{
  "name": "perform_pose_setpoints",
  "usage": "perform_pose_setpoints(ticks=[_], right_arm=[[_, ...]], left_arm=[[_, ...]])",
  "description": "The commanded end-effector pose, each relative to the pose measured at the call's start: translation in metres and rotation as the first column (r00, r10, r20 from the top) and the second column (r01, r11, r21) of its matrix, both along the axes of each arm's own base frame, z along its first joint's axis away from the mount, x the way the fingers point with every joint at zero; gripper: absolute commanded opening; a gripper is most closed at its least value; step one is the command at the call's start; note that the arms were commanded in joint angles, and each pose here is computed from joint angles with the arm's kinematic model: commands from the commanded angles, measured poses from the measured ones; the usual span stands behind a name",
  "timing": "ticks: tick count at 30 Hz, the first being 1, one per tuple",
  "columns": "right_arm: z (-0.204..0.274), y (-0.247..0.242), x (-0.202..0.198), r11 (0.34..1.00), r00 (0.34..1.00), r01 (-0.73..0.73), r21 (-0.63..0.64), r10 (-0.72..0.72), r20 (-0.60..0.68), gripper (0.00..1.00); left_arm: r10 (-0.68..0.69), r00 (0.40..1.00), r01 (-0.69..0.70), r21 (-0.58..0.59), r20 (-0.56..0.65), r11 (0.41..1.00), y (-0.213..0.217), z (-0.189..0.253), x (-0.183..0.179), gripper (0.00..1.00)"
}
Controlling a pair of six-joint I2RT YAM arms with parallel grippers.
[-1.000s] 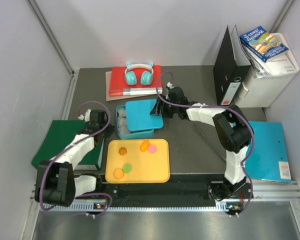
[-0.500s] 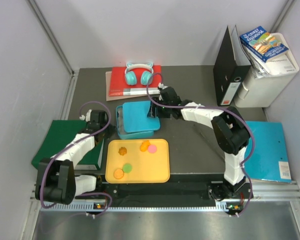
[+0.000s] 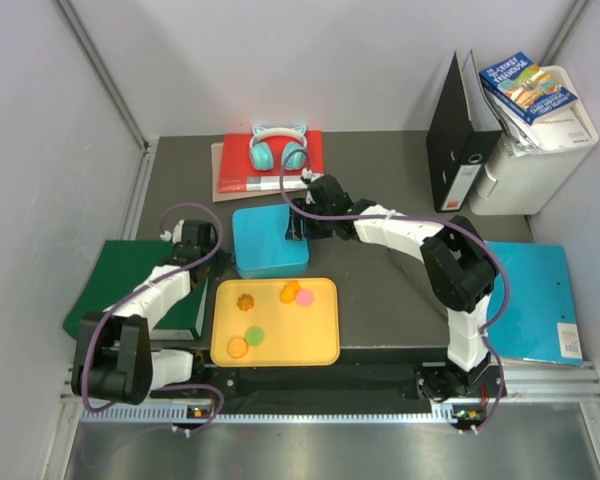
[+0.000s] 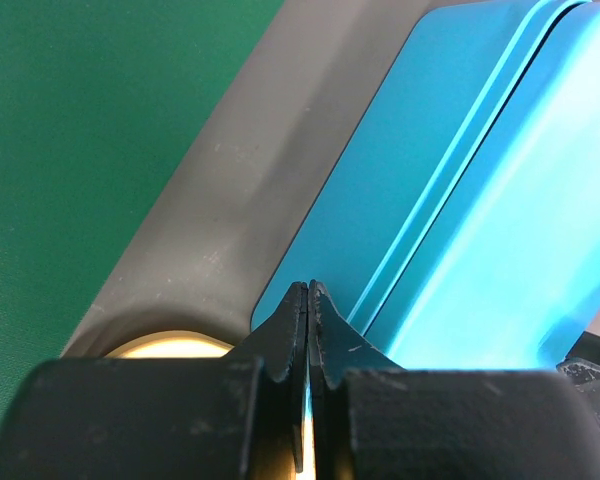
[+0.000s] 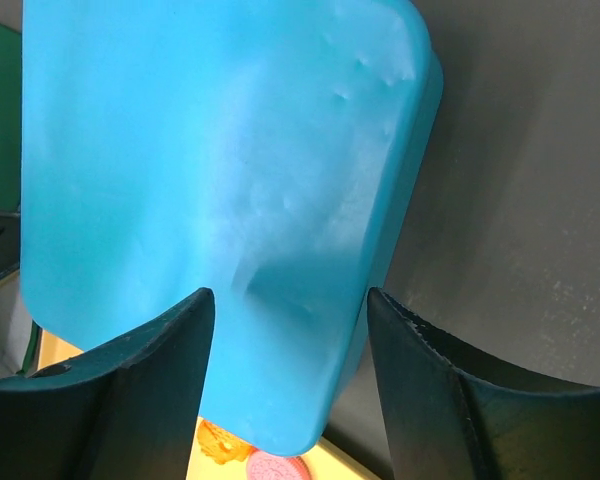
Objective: Pack the cookies
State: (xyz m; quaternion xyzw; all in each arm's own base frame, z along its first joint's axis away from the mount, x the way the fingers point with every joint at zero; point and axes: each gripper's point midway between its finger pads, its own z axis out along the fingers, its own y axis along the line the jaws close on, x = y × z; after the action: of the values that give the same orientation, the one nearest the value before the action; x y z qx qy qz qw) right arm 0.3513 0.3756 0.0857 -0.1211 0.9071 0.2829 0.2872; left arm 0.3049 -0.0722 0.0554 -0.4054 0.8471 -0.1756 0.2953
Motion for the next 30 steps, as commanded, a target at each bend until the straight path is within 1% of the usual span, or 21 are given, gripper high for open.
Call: perform_pose_setpoints(ticks=[1,5,8,9,10,12,15,21,24,27,28,29,30], right_arm=[[0.031,0.017,0.006,0.998,0.995,-0.048,0.031,0.045,0.086,0.63],[0.034,0.018,0.009,0.999,0.994,-0.052,-0.001,0.052,0.093,0.64],[0.035,0.009,0.011,0.999,0.994,-0.02,-0.029,0.023,0.11,0.65],[0.039,0.006,0.013,0.999,0.993,-0.005,-0.04,0.01,0.122,0.65],[0.04,0.003,0.014,0.999,0.992,0.001,-0.048,0.005,0.13,0.66],[0.044,-0.001,0.015,0.998,0.99,0.013,-0.06,-0.004,0.144,0.66],[0.048,-0.003,0.016,0.998,0.988,0.016,-0.066,-0.006,0.153,0.67],[0.056,-0.011,0.022,0.995,0.982,0.057,-0.084,-0.04,0.184,0.69],[0.07,-0.022,0.026,0.991,0.97,0.107,-0.083,-0.085,0.23,0.7],[0.079,-0.034,0.03,0.985,0.957,0.163,-0.052,-0.145,0.253,0.6],[0.081,-0.039,0.034,0.982,0.953,0.179,-0.052,-0.161,0.255,0.48],[0.075,-0.046,0.035,0.978,0.955,0.195,-0.079,-0.171,0.244,0.42],[0.072,-0.049,0.037,0.974,0.954,0.206,-0.094,-0.179,0.24,0.36]], left_arm=[[-0.009,0.997,0.009,-0.007,0.079,1.0,-0.002,0.02,0.019,0.0],[-0.005,0.998,0.006,-0.004,0.067,1.0,-0.001,0.019,0.018,0.0],[0.01,0.998,-0.012,0.036,0.063,0.999,0.007,0.023,0.017,0.01],[0.03,0.997,-0.034,0.061,0.074,0.998,0.012,0.028,0.018,0.02],[0.045,0.998,-0.049,0.083,0.05,0.995,0.017,0.026,0.012,0.03],[0.083,0.994,-0.091,0.125,0.071,0.988,0.028,0.033,0.013,0.07],[0.117,0.99,-0.128,0.16,0.079,0.979,0.038,0.039,0.01,0.13],[0.148,0.986,-0.16,0.186,0.073,0.97,0.046,0.043,0.007,0.17],[0.147,0.985,-0.162,0.186,0.092,0.969,0.047,0.049,0.011,0.18],[0.141,0.987,-0.154,0.189,0.081,0.97,0.045,0.047,0.016,0.18],[0.138,0.987,-0.151,0.189,0.078,0.97,0.044,0.047,0.019,0.18],[0.136,0.989,-0.143,0.192,0.05,0.971,0.043,0.039,0.02,0.16],[0.135,0.99,-0.142,0.188,0.046,0.972,0.042,0.037,0.023,0.13]])
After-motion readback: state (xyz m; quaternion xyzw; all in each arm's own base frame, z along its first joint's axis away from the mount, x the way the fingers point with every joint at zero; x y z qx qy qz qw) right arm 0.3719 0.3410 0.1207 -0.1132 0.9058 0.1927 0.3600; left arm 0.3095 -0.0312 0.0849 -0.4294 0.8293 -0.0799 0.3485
